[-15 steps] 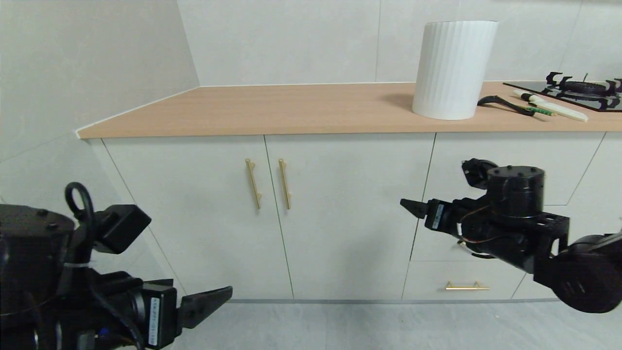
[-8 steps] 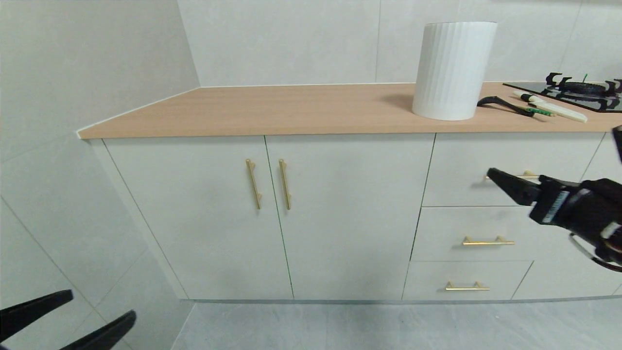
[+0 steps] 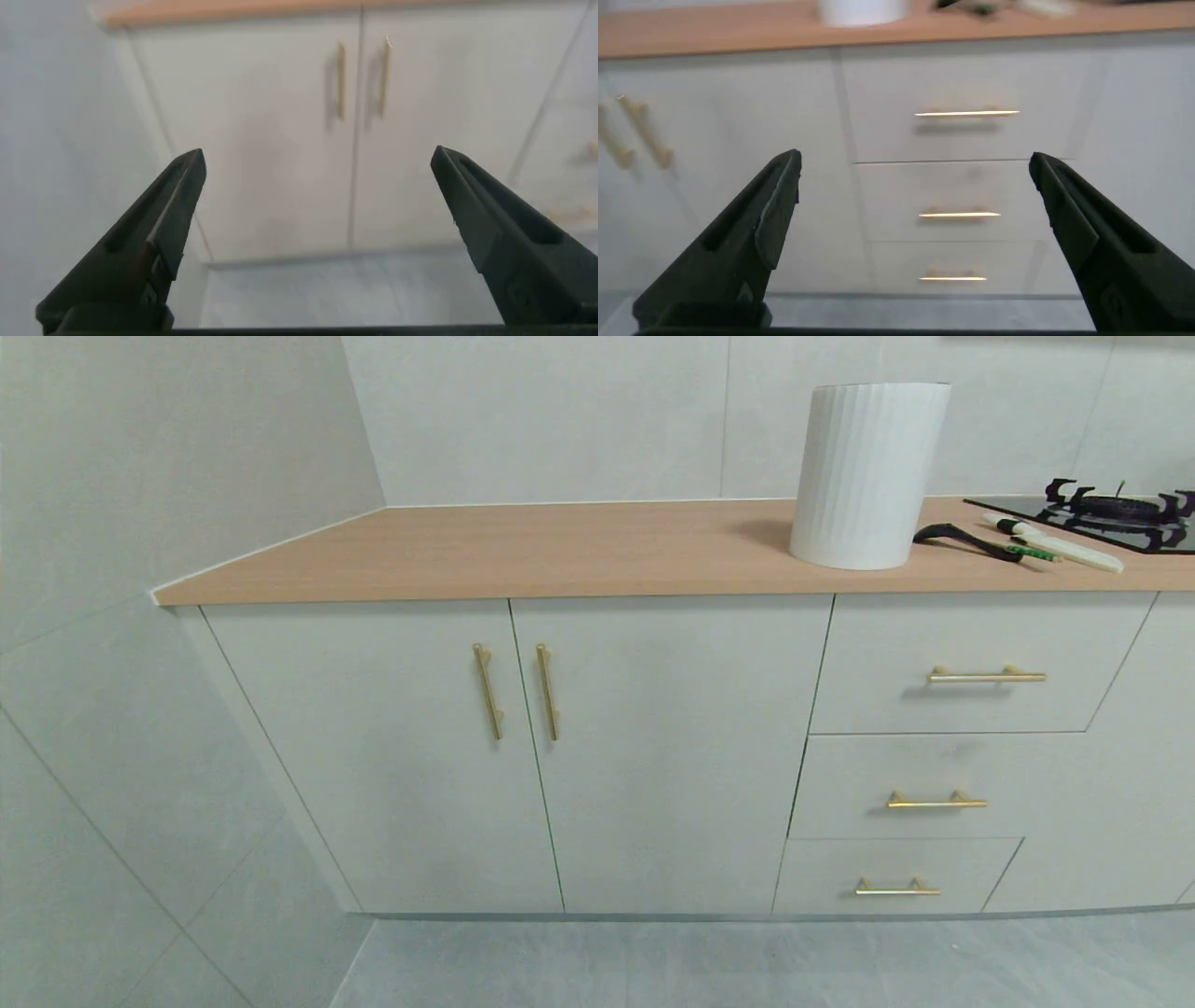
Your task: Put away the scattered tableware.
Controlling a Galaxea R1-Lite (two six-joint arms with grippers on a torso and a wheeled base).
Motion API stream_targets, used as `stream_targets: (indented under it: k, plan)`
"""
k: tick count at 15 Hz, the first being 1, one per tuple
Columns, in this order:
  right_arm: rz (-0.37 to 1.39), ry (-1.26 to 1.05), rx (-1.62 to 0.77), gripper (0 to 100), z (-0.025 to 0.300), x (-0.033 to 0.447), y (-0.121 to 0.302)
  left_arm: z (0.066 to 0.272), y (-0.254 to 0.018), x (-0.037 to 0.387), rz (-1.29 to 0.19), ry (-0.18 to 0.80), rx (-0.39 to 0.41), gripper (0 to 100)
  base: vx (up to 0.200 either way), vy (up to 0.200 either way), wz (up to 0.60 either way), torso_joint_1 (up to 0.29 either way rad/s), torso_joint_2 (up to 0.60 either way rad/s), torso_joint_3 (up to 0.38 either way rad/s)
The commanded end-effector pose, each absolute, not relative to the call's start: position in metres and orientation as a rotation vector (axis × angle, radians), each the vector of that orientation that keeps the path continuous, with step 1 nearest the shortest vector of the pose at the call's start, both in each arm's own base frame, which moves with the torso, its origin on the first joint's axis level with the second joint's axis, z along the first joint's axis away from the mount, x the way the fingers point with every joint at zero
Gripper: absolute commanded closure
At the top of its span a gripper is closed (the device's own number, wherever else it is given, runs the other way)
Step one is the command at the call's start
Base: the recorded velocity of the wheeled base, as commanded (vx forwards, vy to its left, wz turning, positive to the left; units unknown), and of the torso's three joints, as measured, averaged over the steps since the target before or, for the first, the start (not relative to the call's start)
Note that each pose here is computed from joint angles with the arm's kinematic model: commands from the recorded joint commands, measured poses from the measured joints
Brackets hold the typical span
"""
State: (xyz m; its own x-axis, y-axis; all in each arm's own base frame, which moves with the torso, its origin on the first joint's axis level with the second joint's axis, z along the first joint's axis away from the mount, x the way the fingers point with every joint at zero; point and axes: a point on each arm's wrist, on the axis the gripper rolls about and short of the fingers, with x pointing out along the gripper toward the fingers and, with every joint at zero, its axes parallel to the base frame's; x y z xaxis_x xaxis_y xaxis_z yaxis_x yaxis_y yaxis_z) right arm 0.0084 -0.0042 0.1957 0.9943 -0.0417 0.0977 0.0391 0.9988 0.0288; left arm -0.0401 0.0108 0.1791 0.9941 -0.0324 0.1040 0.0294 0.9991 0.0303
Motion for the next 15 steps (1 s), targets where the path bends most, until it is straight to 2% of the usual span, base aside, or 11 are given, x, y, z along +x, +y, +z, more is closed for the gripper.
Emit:
stream_targets:
  k: [1,4,5,6,9,11,13,14,15]
  plan:
    - [-0.142,-0.234,0.032,0,0.175,-0.045,-0.012,0.175,0.012,-0.056,0.017,-0.189,0.019,0,0.0,0.0,0.0,0.0,0.0,0.0]
    - [-0.241,-0.235,0.084,0,0.159,-0.051,-0.007,0.176,0.009,-0.058,0.145,-0.2,0.016,0,0.0,0.0,0.0,0.0,0.0,0.0]
    - [-0.229,-0.234,0.078,0,0.145,-0.054,-0.005,0.17,0.006,-0.066,0.188,-0.236,0.025,0,0.0,0.0,0.0,0.0,0.0,0.0]
    - [-0.227,-0.206,0.076,0,0.138,-0.05,-0.005,0.162,0.004,-0.068,0.167,-0.243,0.057,0,0.0,0.0,0.0,0.0,0.0,0.0]
    - [-0.168,-0.12,0.069,0,0.115,-0.039,-0.004,0.142,0.003,-0.056,0.136,-0.16,0.075,0,0.0,0.0,0.0,0.0,0.0,0.0]
    - [-0.078,-0.074,0.063,0,0.098,-0.031,-0.002,0.113,0.002,-0.039,0.11,-0.087,0.085,0,0.0,0.0,0.0,0.0,0.0,0.0]
    - [-0.072,-0.074,0.058,0,0.093,-0.028,-0.002,0.104,0.002,-0.032,0.106,-0.103,0.086,0,0.0,0.0,0.0,0.0,0.0,0.0]
    - [-0.003,-0.063,0.037,0,0.082,-0.023,0.0,0.089,0.001,-0.024,0.058,-0.126,0.093,0,0.0,0.0,0.0,0.0,0.0,0.0]
    - [0.007,-0.051,0.026,0,0.081,-0.023,0.0,0.088,0.001,-0.024,0.033,-0.118,0.093,0,0.0,0.0,0.0,0.0,0.0,0.0]
